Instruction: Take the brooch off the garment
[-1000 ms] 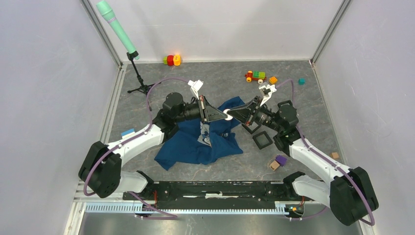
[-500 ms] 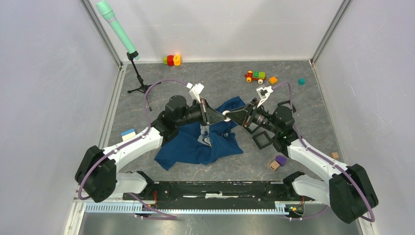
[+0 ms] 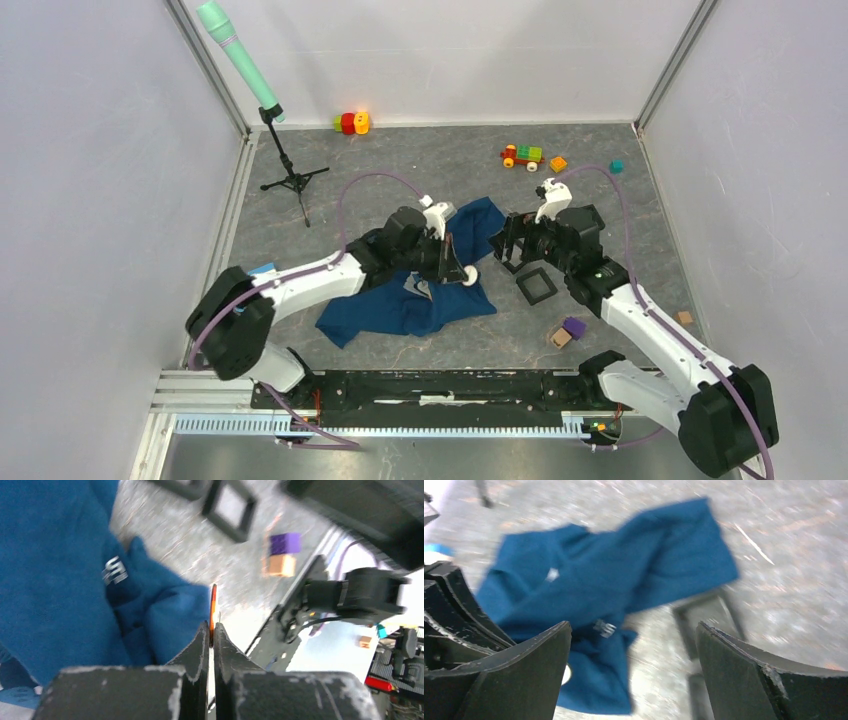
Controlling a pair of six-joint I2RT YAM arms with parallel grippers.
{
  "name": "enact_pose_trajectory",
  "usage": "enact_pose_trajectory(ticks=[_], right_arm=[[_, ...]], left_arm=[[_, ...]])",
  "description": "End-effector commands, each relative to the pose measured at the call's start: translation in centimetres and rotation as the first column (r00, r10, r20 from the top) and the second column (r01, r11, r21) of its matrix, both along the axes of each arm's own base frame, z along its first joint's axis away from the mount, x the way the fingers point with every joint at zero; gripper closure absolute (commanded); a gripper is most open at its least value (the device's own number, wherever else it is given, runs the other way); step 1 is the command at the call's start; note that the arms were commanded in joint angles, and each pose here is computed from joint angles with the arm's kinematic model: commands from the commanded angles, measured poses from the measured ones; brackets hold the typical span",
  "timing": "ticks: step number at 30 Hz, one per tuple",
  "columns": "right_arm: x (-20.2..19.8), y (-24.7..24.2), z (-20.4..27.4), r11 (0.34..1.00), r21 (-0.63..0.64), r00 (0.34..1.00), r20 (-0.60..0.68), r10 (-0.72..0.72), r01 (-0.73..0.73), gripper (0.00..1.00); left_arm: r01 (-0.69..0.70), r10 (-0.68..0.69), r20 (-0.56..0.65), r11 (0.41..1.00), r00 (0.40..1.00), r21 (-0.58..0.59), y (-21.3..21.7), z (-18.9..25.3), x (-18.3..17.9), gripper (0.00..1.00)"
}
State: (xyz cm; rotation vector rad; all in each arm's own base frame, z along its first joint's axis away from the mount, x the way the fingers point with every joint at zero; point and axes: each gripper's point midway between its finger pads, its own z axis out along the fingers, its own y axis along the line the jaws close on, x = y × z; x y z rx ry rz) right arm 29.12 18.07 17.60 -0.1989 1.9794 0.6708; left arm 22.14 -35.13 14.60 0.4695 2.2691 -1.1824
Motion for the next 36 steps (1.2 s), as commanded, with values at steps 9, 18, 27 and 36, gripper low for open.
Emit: enact_pose_trajectory(ticks=[9,18,27,36], right_arm=[[-1.6,-9.0,-8.0,0.908,-0.384,0.945,-0.202,-0.259,0.167,0.02],[-2.2,-9.3,-12.7,0.97,-0.229,0.91,-0.38,-0.164,0.08,0.02],[-4.7,-5.9,-14.6,0.998,-0.061,0.885,-0.465,-0.01,-0.021,0.05],[-3.0,-6.6,-12.9,0.968,-0.252,0.92,-0.383,-0.084,-0.017,0.03]], left_arm=[[-0.454,0.528,-0.069,0.784,0.847,0.423,14.1,-12.5,10.4,0.98],[-0.644,0.601,0.243,0.657,0.761,0.391,18.8,-5.7,16.8,0.98],[-0.417,0.383,0.234,0.901,0.893,0.117,12.1,1.4,10.7,0.98],[-0.231,0.213,0.242,0.972,0.947,0.049,8.3,-0.4,7.2,0.98]])
